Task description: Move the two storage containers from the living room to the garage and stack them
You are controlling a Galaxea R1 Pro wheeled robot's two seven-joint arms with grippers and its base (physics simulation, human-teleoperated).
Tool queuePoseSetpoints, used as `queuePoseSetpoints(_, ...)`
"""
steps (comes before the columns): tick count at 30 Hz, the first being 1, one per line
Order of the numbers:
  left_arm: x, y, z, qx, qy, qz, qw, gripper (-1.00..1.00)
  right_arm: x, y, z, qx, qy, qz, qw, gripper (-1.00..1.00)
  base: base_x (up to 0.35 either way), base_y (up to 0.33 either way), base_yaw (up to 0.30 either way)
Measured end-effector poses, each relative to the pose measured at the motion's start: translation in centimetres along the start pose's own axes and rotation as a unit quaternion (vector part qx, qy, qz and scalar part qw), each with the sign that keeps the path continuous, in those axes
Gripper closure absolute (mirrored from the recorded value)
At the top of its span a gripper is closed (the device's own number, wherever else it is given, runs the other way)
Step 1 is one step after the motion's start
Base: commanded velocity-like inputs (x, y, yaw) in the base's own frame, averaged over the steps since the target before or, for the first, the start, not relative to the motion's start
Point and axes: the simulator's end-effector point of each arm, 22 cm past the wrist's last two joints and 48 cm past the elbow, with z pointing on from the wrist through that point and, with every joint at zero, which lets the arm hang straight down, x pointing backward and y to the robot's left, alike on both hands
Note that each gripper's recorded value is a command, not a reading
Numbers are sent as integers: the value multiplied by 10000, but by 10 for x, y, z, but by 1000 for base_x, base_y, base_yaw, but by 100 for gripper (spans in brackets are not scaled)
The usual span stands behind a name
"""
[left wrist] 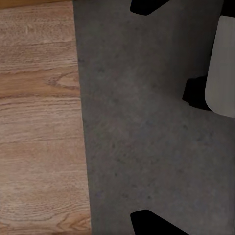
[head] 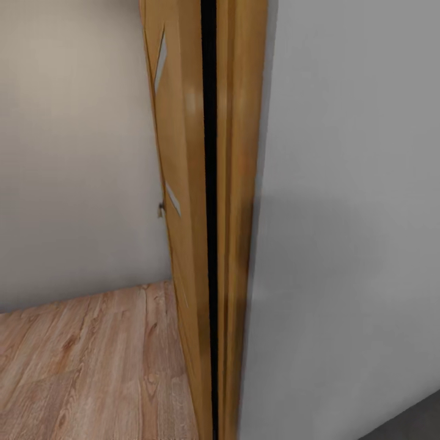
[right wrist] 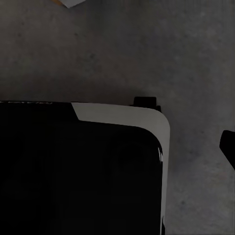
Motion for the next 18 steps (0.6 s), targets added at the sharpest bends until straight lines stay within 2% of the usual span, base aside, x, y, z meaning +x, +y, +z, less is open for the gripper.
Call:
queuePoseSetpoints(15,2,0,0,-2,15,1,10000,-100,0,0,0,0,1,0,10000,-100,0,0,7)
queuePoseSetpoints(18,13,2,-1,-10,139,3,9999,-100,0,0,0,0,0,0,10000,-100,0,0,0)
